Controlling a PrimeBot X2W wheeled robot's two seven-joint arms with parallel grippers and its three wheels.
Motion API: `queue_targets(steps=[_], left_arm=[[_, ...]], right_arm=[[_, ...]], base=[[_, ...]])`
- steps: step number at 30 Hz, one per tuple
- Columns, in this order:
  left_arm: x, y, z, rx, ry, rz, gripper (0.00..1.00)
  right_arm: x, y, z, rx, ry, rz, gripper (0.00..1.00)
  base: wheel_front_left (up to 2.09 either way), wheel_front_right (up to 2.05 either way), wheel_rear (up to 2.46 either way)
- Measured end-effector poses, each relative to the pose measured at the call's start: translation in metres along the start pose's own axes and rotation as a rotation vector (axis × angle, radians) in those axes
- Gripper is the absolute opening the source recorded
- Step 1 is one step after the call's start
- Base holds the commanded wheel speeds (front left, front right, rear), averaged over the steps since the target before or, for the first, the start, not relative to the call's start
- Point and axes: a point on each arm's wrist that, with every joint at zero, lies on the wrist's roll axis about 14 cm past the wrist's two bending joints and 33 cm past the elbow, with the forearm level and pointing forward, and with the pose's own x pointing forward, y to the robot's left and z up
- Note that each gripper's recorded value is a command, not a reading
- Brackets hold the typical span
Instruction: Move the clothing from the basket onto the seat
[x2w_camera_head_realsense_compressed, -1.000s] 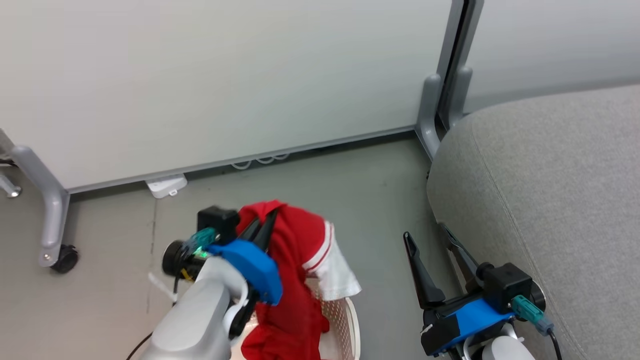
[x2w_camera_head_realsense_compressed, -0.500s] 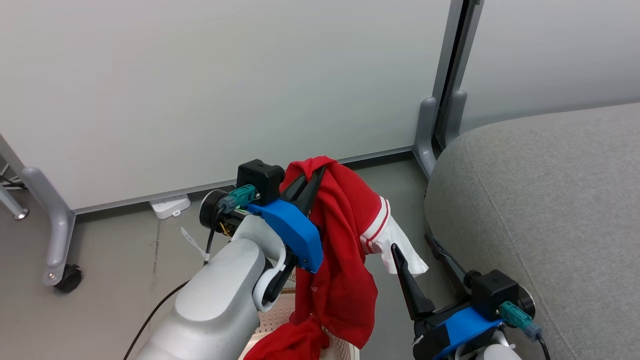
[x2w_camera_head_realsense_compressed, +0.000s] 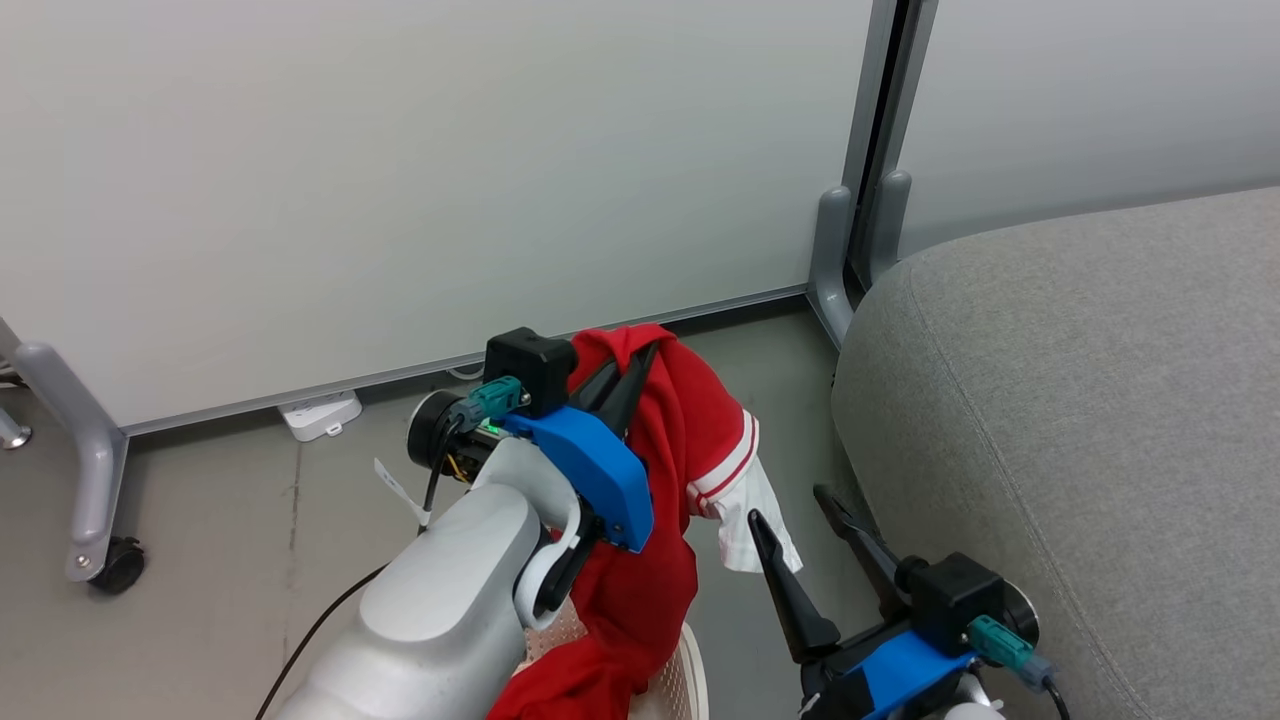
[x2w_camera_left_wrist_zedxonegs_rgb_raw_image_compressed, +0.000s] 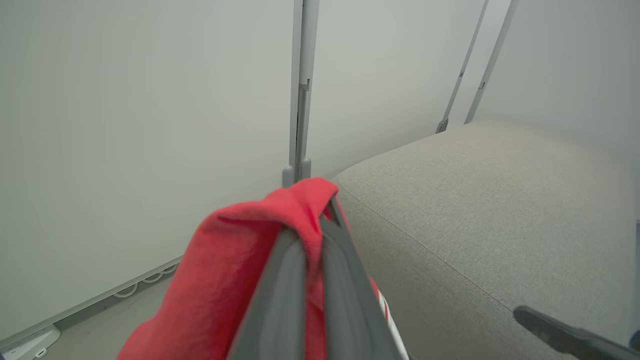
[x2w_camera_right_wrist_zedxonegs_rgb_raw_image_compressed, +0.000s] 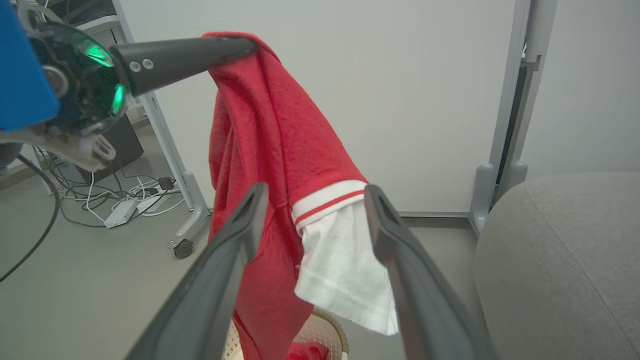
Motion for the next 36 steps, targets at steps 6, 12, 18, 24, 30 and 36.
queue_targets(steps=[6,12,18,24,30,36], left_arm=[[0.002,-0.004,0.000,-0.005,0.000,-0.013,0.00],[-0.001,-0.007,-0.002,-0.008,0.008,-0.021,0.00],[-0.003,-0.014,0.000,-0.015,0.005,-0.039,0.00],[-0.005,-0.020,0.001,-0.015,0.005,-0.055,0.00],[-0.005,-0.024,0.000,-0.018,0.011,-0.067,0.00],[-0.004,-0.027,0.000,-0.020,0.011,-0.075,0.00]], right_arm=[[0.016,0.017,0.009,0.010,-0.008,0.068,1.00],[0.034,0.025,0.008,-0.007,0.038,0.116,1.00],[0.049,0.025,0.003,-0.038,0.088,0.136,1.00],[0.061,0.028,-0.004,-0.047,0.141,0.160,1.00],[0.068,0.035,-0.010,-0.038,0.186,0.193,0.49],[0.071,0.035,-0.014,-0.046,0.201,0.200,0.00]], base=[[0.00,0.00,0.00],[0.00,0.00,0.00],[0.00,0.00,0.00],[0.00,0.00,0.00],[0.00,0.00,0.00],[0.00,0.00,0.00]])
